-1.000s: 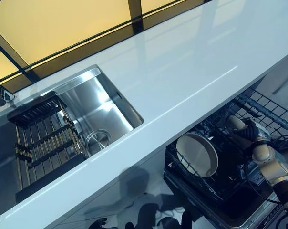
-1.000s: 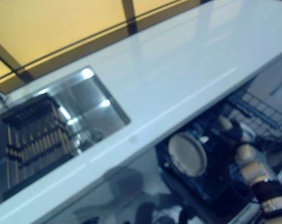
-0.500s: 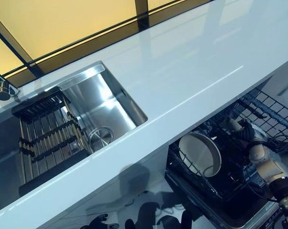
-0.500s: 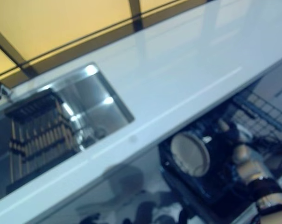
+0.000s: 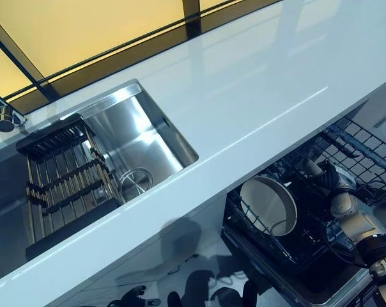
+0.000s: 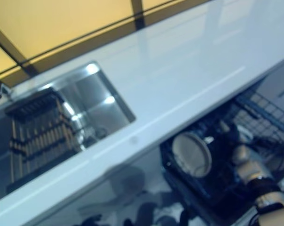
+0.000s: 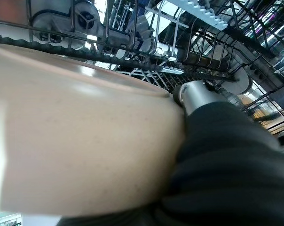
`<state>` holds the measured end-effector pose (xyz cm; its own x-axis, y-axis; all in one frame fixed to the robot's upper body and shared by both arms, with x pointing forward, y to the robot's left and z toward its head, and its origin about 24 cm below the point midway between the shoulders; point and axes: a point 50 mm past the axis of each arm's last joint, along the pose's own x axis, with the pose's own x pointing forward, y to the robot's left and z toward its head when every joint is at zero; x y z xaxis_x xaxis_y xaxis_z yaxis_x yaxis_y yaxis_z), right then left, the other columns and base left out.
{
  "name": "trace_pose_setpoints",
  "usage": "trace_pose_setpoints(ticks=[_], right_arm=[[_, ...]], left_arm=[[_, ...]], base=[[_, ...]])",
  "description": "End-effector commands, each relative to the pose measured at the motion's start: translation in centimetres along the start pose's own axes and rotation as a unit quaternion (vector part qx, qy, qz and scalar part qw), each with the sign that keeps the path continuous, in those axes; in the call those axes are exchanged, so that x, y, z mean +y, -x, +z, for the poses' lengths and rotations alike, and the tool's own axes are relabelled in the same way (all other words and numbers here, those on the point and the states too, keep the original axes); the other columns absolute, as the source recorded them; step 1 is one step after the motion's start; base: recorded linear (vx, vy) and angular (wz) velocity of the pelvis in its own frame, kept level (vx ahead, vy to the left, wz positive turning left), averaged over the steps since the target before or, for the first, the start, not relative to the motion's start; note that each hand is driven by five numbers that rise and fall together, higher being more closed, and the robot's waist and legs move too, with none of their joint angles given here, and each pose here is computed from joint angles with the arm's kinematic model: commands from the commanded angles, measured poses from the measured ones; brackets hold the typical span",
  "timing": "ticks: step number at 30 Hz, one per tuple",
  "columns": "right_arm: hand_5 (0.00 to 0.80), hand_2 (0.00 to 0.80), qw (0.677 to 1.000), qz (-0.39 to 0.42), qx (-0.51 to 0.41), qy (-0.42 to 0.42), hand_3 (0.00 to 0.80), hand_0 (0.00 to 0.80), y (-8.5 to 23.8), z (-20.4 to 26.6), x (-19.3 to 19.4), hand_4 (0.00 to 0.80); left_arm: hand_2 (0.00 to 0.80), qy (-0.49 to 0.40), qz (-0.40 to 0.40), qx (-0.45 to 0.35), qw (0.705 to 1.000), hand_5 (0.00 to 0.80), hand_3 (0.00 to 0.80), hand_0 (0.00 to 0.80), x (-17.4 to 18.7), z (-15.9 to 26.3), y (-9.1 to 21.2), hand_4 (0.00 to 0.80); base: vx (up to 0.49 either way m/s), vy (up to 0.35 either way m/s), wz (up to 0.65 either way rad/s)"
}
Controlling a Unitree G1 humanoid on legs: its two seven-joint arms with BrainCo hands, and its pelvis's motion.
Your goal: Take plates into dishwasher
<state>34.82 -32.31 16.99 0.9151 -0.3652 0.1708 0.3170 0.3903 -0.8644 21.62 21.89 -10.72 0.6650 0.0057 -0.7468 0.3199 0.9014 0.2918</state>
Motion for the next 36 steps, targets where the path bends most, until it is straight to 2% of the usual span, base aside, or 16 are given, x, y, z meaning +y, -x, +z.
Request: trace_pose_setpoints(ticks=[1,9,12,13,16,17,22,25,28,31,36], right_arm=[[0.8,0.8,0.999,0.024,-0.021,-0.005,0.8,0.8,-0.4,1.9,1.2,0.8],[0.8,0.8,0.999,0.028,-0.011,-0.013,0.8,0.8,-0.3,1.6,1.6,0.8],[0.618,0.618,0.999,0.029,-0.01,-0.013,0.618,0.618,-0.3,1.5,1.7,0.618],[0.521,0.521,0.999,0.029,-0.008,-0.014,0.521,0.521,-0.2,1.5,1.7,0.521],[0.395,0.395,0.999,0.031,-0.004,-0.015,0.395,0.395,-0.2,1.3,1.7,0.395],[0.317,0.317,0.999,0.031,-0.003,-0.014,0.317,0.317,-0.2,1.2,1.7,0.317],[0.317,0.317,0.999,0.032,0.002,-0.016,0.317,0.317,-0.2,1.0,1.8,0.317],[0.254,0.254,0.999,0.031,0.006,-0.017,0.254,0.254,-0.1,0.7,2.0,0.254],[0.235,0.235,0.999,0.03,0.007,-0.019,0.235,0.235,-0.1,0.7,1.9,0.235],[0.232,0.232,0.999,0.029,0.005,-0.02,0.232,0.232,-0.1,0.8,1.8,0.232],[0.279,0.279,0.999,0.028,0.001,-0.021,0.279,0.279,-0.1,0.9,1.8,0.279]], left_arm=[[0.0,-0.04,0.003,-0.007,0.999,0.0,0.0,0.0,1.1,0.7,0.0,0.0],[0.0,-0.042,0.005,-0.006,0.999,0.0,0.0,0.0,1.3,0.7,0.0,0.0],[0.0,-0.042,0.007,-0.007,0.999,0.0,0.0,0.0,1.3,0.9,0.0,0.0],[0.0,-0.042,0.007,-0.008,0.999,0.0,0.0,0.0,1.3,0.9,0.0,0.0],[0.0,-0.043,0.007,-0.006,0.999,0.0,0.0,0.0,1.3,0.8,0.0,0.0],[0.0,-0.042,0.007,-0.006,0.999,0.0,0.0,0.0,1.3,0.8,0.0,0.0],[0.0,-0.042,0.009,-0.006,0.999,0.0,0.0,0.0,1.5,1.0,0.0,0.0],[0.0,-0.043,0.01,-0.005,0.999,0.0,0.0,0.0,1.7,0.9,0.0,0.0],[0.0,-0.045,0.01,-0.006,0.999,0.0,0.0,0.0,1.7,0.9,0.0,0.0],[0.0,-0.045,0.011,-0.007,0.999,0.0,0.0,0.0,1.8,0.9,0.0,0.0],[0.0,-0.045,0.011,-0.007,0.999,0.0,0.0,0.0,1.8,1.0,0.0,0.0]], base=[[0.0,0.0,0.0],[0.0,0.0,0.0],[0.0,0.0,0.0],[0.0,0.0,0.0],[0.0,0.0,0.0],[0.0,0.0,0.0],[0.002,-0.004,0.02],[0.007,-0.018,0.06],[0.0,-0.006,0.02],[0.0,0.0,0.0],[0.0,0.0,0.0]])
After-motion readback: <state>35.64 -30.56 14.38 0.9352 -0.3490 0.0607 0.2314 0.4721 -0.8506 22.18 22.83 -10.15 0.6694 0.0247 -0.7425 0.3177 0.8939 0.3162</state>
